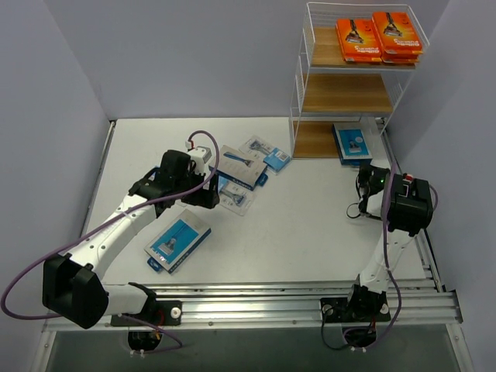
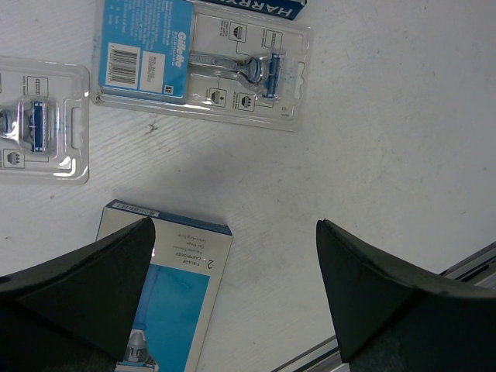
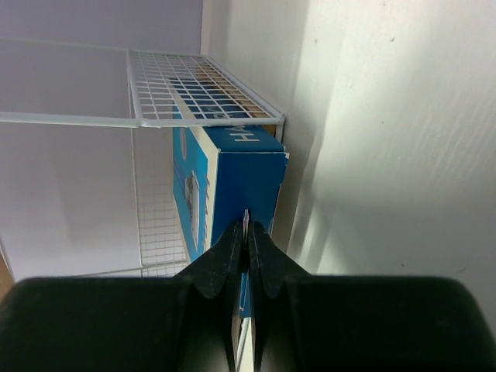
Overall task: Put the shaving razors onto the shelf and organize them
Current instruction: Place the shaving razor onto shelf
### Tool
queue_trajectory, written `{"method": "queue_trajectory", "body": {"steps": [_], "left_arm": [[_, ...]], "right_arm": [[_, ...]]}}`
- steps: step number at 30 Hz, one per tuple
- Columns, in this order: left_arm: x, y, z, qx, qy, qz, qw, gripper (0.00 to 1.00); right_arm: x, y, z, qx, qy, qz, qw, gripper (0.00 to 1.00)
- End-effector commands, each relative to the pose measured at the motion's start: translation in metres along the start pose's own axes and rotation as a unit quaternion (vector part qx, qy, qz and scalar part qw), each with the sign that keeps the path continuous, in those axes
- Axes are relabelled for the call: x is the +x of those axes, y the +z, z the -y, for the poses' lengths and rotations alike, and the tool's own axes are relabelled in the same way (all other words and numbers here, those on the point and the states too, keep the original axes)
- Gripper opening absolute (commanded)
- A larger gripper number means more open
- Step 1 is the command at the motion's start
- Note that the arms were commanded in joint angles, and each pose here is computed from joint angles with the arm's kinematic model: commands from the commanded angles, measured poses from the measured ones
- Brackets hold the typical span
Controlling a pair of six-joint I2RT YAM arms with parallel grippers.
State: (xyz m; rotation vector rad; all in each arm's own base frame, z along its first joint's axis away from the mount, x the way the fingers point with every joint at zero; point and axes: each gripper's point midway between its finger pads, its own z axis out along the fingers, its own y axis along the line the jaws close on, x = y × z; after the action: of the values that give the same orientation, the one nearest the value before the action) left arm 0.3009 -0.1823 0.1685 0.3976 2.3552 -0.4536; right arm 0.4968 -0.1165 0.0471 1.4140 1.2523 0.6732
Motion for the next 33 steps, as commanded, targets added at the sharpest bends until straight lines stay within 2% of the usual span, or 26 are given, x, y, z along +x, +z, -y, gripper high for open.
{"method": "queue_trajectory", "body": {"steps": [1,13,33], "left_arm": [[-0.021,-0.005,0.007,0.015,0.002,0.025,1.0,0.94],[-0.018,-0.002,0.007,0.014,0.001,0.02,1.0,0.94],[-0.019,-0.002,0.008,0.018,0.001,0.019,1.0,0.94]], "right_arm": [[-0.02,0.006,-0.051,-0.062,0.019,0.049,0.997,0.0],[-0.008,0.019,-0.064,-0.069,0.031,0.065,0.995,0.0],[0.013,0.042,-0.05,-0.06,0.025,0.025,0.998,0.0]]}}
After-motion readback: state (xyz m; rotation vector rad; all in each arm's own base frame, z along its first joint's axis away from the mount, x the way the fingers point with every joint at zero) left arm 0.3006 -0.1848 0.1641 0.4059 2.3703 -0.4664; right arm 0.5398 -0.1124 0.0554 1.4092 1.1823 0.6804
